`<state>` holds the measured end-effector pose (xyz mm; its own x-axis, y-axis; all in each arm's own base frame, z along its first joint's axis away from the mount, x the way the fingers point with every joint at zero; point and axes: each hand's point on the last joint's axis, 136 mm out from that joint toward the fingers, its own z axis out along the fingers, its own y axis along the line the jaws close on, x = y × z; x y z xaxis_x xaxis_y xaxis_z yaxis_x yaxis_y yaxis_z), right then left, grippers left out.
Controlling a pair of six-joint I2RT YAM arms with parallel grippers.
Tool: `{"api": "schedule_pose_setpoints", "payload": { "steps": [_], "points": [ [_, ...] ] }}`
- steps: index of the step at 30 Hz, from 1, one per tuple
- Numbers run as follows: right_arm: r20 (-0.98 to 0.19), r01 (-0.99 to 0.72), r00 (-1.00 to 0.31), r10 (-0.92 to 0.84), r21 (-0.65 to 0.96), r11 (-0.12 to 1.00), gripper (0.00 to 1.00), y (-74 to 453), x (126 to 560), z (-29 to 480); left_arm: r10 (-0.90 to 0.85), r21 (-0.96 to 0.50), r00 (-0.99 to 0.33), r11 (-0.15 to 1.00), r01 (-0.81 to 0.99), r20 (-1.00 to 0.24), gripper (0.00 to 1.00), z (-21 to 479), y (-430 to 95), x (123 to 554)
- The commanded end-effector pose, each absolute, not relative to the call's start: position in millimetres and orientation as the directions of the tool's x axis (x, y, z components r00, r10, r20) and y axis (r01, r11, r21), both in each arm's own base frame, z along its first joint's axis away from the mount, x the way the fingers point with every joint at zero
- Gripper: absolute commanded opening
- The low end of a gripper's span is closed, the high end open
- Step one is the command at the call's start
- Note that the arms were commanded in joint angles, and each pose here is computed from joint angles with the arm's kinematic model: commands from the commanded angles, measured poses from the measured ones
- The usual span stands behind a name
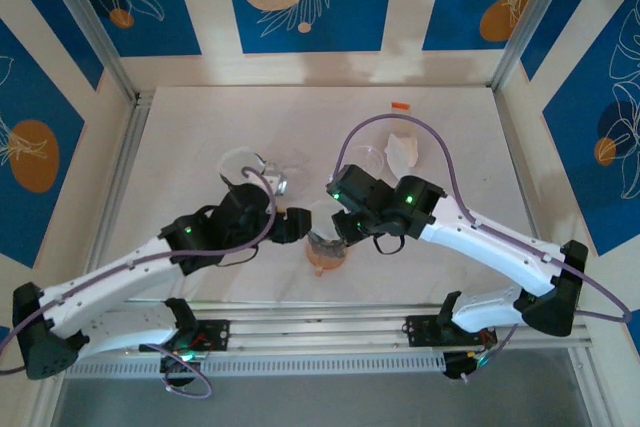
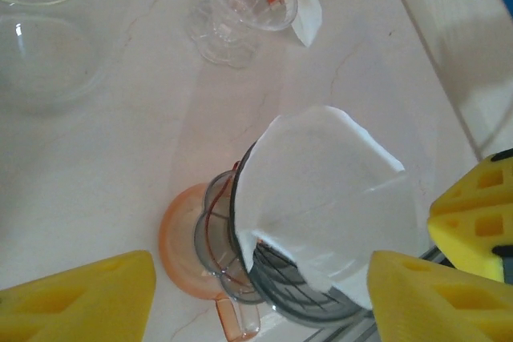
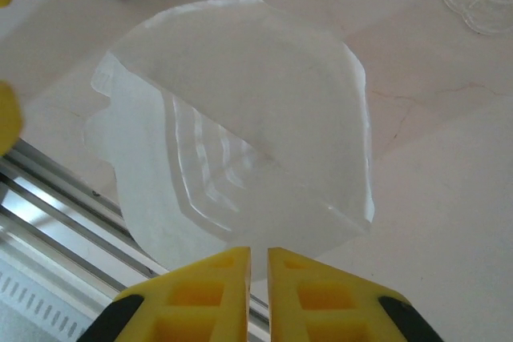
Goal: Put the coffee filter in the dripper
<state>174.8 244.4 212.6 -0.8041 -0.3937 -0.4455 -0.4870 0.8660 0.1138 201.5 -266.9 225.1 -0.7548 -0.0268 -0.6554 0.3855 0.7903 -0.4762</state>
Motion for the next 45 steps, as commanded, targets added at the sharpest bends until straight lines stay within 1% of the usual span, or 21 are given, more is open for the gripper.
{"api": "schedule_pose_setpoints", "payload": {
  "steps": [1, 5, 9, 10, 16, 20, 26, 28, 30, 33, 35, 37, 42, 43, 45],
  "points": [
    [-0.476, -0.473, -0.801, -0.363, 0.132, 0.871, 0.15, 245, 176, 214, 0.026, -0.434, -0.739, 0.795, 0.423, -0.673, 0.66, 229, -275, 208],
    [-0.469, -0.473, -0.804, -0.367, 0.127, 0.872, 0.13, 245, 174, 208, 0.051, -0.396, -0.749, 0.824, 0.405, -0.661, 0.64, 218, -274, 213],
    [-0.465, -0.473, -0.804, -0.371, 0.122, 0.872, 0.12, 244, 174, 204, 0.075, -0.394, -0.765, 0.823, 0.410, -0.640, 0.55, 207, -274, 209],
    [-0.462, -0.473, -0.806, -0.371, 0.123, 0.873, 0.11, 244, 174, 203, 0.078, -0.396, -0.769, 0.822, 0.410, -0.634, 0.54, 204, -275, 208],
    [-0.454, -0.467, -0.811, -0.369, 0.123, 0.876, 0.11, 243, 172, 197, 0.093, -0.422, -0.791, 0.805, 0.416, -0.604, 0.52, 190, -280, 201],
    [-0.456, -0.467, -0.810, -0.368, 0.122, 0.876, 0.11, 243, 173, 198, 0.105, -0.422, -0.803, 0.806, 0.414, -0.587, 0.47, 183, -281, 200],
    [-0.450, -0.466, -0.812, -0.371, 0.118, 0.877, 0.11, 243, 173, 196, 0.111, -0.422, -0.815, 0.811, 0.405, -0.569, 0.44, 174, -281, 199],
    [-0.456, -0.466, -0.809, -0.370, 0.114, 0.877, 0.11, 243, 174, 199, 0.109, -0.421, -0.815, 0.813, 0.403, -0.568, 0.45, 174, -281, 198],
    [-0.472, -0.464, -0.803, -0.364, 0.114, 0.878, 0.11, 242, 176, 205, 0.104, -0.417, -0.814, 0.817, 0.397, -0.571, 0.48, 175, -278, 198],
    [-0.490, -0.467, -0.795, -0.356, 0.122, 0.876, 0.12, 243, 177, 213, 0.090, -0.419, -0.805, 0.817, 0.396, -0.586, 0.58, 184, -275, 199],
    [-0.483, -0.469, -0.797, -0.362, 0.118, 0.875, 0.12, 243, 177, 212, 0.074, -0.430, -0.797, 0.810, 0.399, -0.599, 0.64, 192, -274, 200],
    [-0.474, -0.467, -0.802, -0.363, 0.120, 0.876, 0.12, 244, 176, 208, 0.057, -0.446, -0.792, 0.801, 0.400, -0.607, 0.68, 199, -274, 201],
    [-0.461, -0.464, -0.809, -0.364, 0.123, 0.877, 0.12, 245, 174, 201, 0.041, -0.467, -0.789, 0.787, 0.403, -0.613, 0.72, 204, -275, 204],
    [-0.461, -0.463, -0.810, -0.362, 0.125, 0.877, 0.12, 245, 174, 201, 0.045, -0.462, -0.792, 0.791, 0.400, -0.609, 0.70, 202, -275, 205],
    [-0.459, -0.463, -0.812, -0.362, 0.127, 0.877, 0.12, 245, 173, 201, 0.053, -0.448, -0.802, 0.807, 0.385, -0.594, 0.62, 194, -273, 207]
  ]
}}
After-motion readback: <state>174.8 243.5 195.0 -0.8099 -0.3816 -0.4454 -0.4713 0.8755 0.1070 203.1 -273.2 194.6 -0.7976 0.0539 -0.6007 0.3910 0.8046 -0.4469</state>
